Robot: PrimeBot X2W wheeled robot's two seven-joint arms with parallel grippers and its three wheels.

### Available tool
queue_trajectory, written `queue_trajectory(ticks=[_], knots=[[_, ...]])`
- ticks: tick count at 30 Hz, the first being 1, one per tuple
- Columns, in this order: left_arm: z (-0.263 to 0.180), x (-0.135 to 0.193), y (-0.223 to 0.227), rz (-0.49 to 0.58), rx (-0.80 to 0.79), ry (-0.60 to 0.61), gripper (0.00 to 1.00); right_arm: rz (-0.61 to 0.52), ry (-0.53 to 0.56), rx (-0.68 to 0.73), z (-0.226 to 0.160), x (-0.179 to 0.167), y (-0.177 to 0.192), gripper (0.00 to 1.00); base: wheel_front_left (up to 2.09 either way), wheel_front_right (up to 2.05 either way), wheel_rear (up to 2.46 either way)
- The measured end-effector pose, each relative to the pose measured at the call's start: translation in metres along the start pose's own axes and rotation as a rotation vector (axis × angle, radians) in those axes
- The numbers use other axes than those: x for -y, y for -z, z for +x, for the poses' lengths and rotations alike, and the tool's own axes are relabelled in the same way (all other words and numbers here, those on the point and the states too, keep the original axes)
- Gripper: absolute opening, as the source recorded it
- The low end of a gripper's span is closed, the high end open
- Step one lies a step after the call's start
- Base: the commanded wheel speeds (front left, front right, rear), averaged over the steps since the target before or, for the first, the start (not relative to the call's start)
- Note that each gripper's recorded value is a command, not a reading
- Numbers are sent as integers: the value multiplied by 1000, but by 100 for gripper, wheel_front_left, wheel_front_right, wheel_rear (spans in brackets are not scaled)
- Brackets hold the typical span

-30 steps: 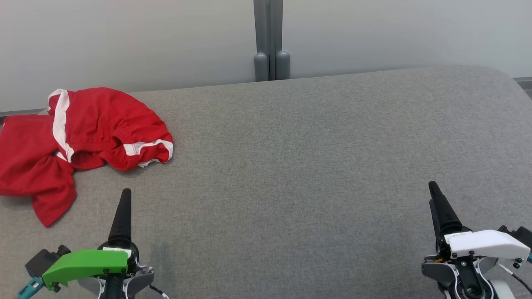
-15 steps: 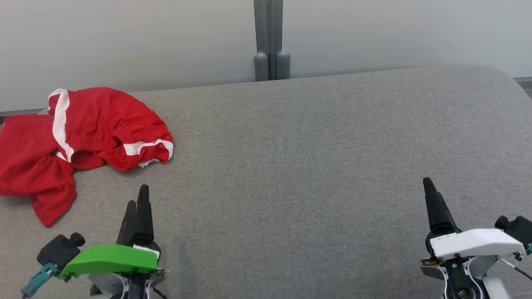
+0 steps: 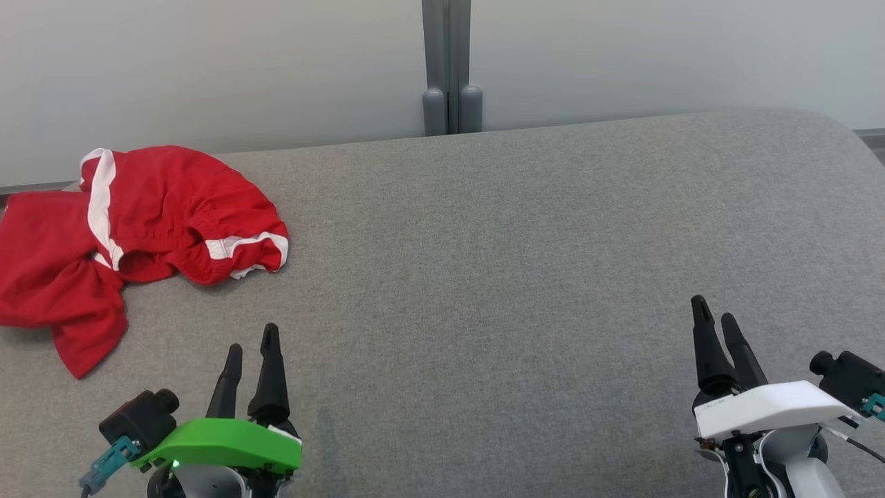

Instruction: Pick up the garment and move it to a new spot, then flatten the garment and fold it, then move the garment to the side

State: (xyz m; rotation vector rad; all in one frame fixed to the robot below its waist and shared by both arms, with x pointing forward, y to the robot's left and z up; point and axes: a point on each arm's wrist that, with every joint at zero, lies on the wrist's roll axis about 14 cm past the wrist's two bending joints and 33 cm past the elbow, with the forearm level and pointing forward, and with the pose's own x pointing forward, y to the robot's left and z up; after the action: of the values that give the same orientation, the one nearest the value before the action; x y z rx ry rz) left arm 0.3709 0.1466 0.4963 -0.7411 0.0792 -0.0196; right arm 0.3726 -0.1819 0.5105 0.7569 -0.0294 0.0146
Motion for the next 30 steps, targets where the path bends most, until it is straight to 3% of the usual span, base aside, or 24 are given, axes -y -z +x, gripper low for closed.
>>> queue_trajectory(ticks=[30], knots=[[-7, 3, 12, 323, 20, 8, 100, -364, -75, -21, 0, -13, 15, 100, 0, 0, 0]])
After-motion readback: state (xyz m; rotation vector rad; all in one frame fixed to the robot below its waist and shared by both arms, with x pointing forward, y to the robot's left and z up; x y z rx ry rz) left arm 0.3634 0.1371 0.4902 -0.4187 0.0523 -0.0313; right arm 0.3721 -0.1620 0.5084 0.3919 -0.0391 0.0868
